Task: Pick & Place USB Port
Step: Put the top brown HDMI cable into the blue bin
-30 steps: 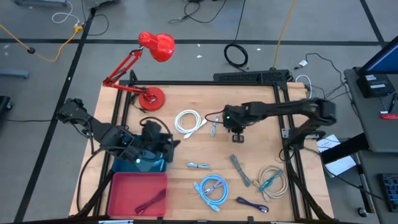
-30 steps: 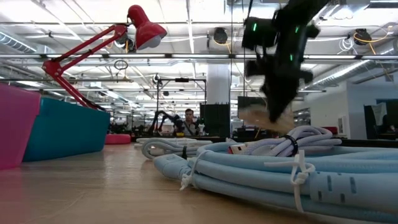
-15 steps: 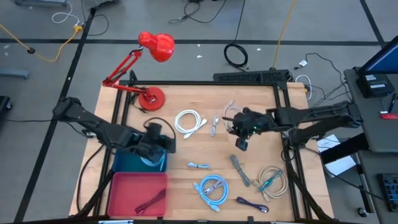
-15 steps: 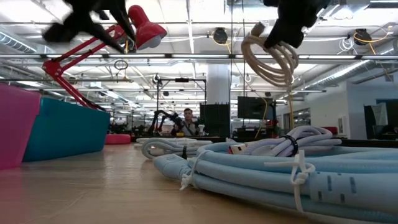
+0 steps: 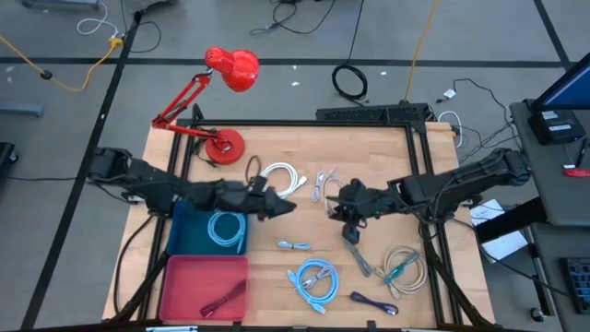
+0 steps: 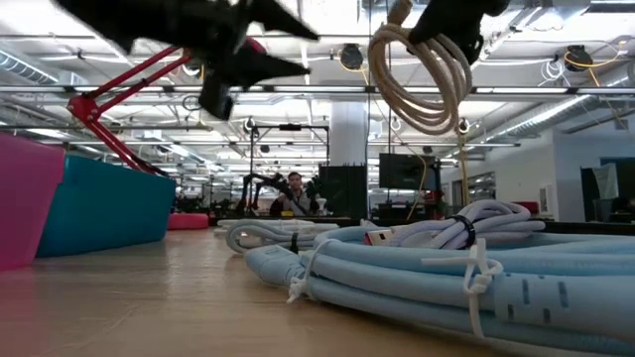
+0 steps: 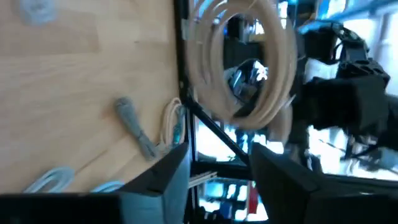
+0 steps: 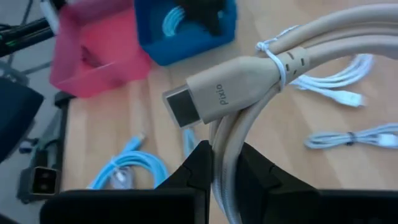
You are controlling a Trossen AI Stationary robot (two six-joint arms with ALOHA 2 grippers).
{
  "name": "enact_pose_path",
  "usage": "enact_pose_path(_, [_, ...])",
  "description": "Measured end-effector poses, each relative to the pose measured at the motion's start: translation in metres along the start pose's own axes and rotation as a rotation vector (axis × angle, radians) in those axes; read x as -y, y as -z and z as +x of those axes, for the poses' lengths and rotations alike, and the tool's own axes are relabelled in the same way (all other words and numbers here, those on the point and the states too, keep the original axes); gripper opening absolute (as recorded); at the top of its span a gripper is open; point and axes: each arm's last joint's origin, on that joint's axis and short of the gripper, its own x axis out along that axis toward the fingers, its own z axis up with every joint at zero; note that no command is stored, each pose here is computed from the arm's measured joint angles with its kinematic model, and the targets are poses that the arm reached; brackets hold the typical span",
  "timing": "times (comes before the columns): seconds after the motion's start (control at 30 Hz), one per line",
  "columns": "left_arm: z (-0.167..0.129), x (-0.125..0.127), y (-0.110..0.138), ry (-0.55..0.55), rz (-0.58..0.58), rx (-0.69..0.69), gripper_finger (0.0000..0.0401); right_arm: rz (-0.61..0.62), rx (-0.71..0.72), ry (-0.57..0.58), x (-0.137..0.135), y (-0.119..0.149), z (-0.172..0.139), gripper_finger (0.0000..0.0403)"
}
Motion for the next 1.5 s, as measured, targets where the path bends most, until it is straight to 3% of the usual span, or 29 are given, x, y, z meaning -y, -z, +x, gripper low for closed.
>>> enact_pose_path(0.27, [0.022, 0.045, -0.039, -0.113, 0.096, -0.105, 0.031, -0.028, -0.019, -0.026, -0.023, -0.013, 0.006, 0.003])
enact_pose_path(0.37, [0.027, 0.053, -0.049, -0.129, 0.11, -0.121, 0.0331, -0.043, -0.018, -0.033, -0.029, -0.018, 0.009, 0.003])
enact_pose_path(0.5, [0.035, 0.051, -0.054, -0.145, 0.104, -0.164, 0.0329, -0.047, -0.029, -0.027, -0.032, -0.019, 0.016, 0.003])
enact_pose_path(0.63, [0.044, 0.05, -0.051, -0.146, 0.099, -0.214, 0.0306, -0.051, -0.048, -0.015, -0.033, -0.016, 0.024, 0.003])
enact_pose_path(0.77, [0.05, 0.046, -0.044, -0.148, 0.086, -0.255, 0.0253, -0.055, -0.068, -0.006, -0.033, -0.014, 0.03, 0.003])
enact_pose_path(0.87, [0.054, 0.045, -0.042, -0.138, 0.083, -0.265, 0.0188, -0.054, -0.064, -0.007, -0.033, -0.014, 0.03, 0.003])
enact_pose_path(1.03, [0.054, 0.046, -0.038, -0.131, 0.101, -0.271, 0.0042, -0.057, -0.055, -0.011, -0.033, -0.015, 0.031, 0.003])
enact_pose_path(1.17, [0.053, 0.045, -0.038, -0.133, 0.11, -0.285, 0.004, -0.065, -0.043, -0.07, -0.036, -0.017, 0.031, 0.0064])
enact_pose_path(1.37, [0.032, 0.058, -0.029, -0.169, 0.154, -0.352, 0.004, -0.038, 0.081, -0.387, -0.053, -0.036, 0.02, 0.0126])
enact_pose_path(1.5, [0.006, 0.059, -0.031, -0.327, 0.206, -0.206, 0.004, -0.04, 0.279, -0.605, -0.064, -0.058, -0.019, 0.015])
